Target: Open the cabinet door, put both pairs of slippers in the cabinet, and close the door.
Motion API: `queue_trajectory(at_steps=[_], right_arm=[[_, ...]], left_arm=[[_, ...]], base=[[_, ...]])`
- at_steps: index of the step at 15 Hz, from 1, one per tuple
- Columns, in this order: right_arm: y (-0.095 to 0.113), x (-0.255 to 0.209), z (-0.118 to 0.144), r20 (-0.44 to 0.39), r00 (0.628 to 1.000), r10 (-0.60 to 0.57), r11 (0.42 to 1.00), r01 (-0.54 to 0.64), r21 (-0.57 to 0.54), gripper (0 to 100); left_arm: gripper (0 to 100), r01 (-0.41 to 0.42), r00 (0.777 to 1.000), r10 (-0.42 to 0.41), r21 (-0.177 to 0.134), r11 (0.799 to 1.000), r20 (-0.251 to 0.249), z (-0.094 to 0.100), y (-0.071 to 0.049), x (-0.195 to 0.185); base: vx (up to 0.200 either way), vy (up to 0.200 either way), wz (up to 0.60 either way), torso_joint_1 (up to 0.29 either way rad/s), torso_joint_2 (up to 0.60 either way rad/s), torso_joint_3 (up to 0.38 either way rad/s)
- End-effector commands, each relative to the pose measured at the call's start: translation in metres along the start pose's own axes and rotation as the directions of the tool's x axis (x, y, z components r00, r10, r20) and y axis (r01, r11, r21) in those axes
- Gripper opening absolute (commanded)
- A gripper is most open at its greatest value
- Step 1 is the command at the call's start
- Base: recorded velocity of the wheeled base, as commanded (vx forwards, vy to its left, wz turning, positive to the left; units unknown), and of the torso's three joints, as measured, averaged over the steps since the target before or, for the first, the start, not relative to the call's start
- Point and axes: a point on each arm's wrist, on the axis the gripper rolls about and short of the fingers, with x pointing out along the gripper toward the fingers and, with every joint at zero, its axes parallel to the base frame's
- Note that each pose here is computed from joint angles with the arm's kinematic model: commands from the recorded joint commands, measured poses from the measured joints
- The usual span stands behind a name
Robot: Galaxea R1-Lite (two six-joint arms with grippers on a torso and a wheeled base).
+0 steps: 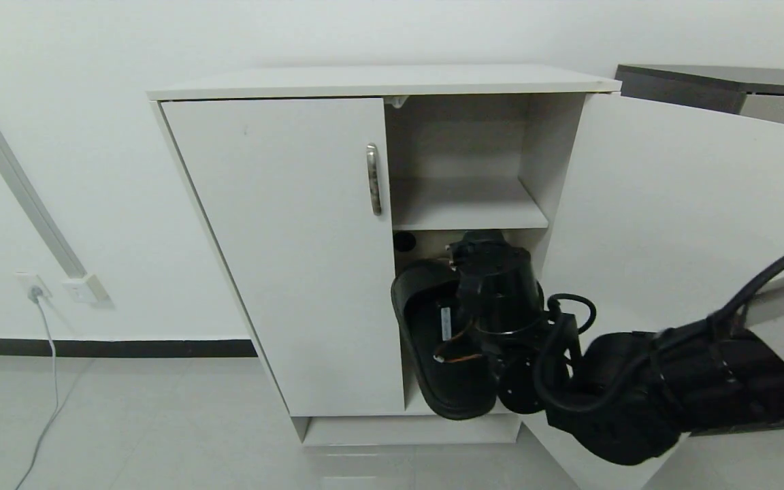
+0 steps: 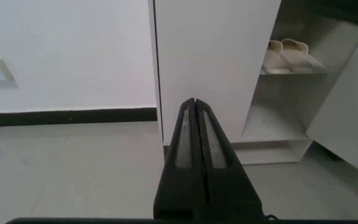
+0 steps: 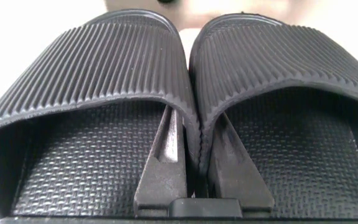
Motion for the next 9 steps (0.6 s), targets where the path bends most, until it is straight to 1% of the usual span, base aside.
queue_trajectory(at_steps=[1,2,3,4,7,9], right_arm=[[0.017,0.015,0.018,-0.007,0.993,-0.114,0.992,0.114,0.053,0],[0.017,0.013,0.028,-0.001,0.992,-0.124,0.991,0.123,0.059,0],[0.015,0.014,0.042,0.023,0.99,-0.137,0.988,0.134,0.08,0],[0.014,0.015,0.049,0.03,0.989,-0.144,0.986,0.141,0.084,0],[0.011,0.02,0.054,0.024,0.987,-0.157,0.985,0.155,0.072,0],[0.007,0.027,0.054,0.025,0.985,-0.17,0.985,0.169,0.041,0]], left_arm=[[0,0.0,1.0,0.0,0.0,1.0,0.0,0.0,0.0,0.0],[0,0.0,1.0,0.0,0.0,1.0,0.0,0.0,0.0,0.0],[0,0.0,1.0,0.0,0.0,1.0,0.0,0.0,0.0,0.0],[0,0.0,1.0,0.0,0.0,1.0,0.0,0.0,0.0,0.0],[0,0.0,1.0,0.0,0.0,1.0,0.0,0.0,0.0,0.0],[0,-0.001,1.0,0.001,0.0,1.0,0.0,0.0,0.0,0.0]], base=[[0.0,0.0,0.0,0.0,0.0,0.0],[0.0,0.0,0.0,0.0,0.0,0.0],[0.0,0.0,0.0,0.0,0.0,0.0],[0.0,0.0,0.0,0.0,0.0,0.0],[0.0,0.0,0.0,0.0,0.0,0.0],[0.0,0.0,0.0,0.0,0.0,0.0]])
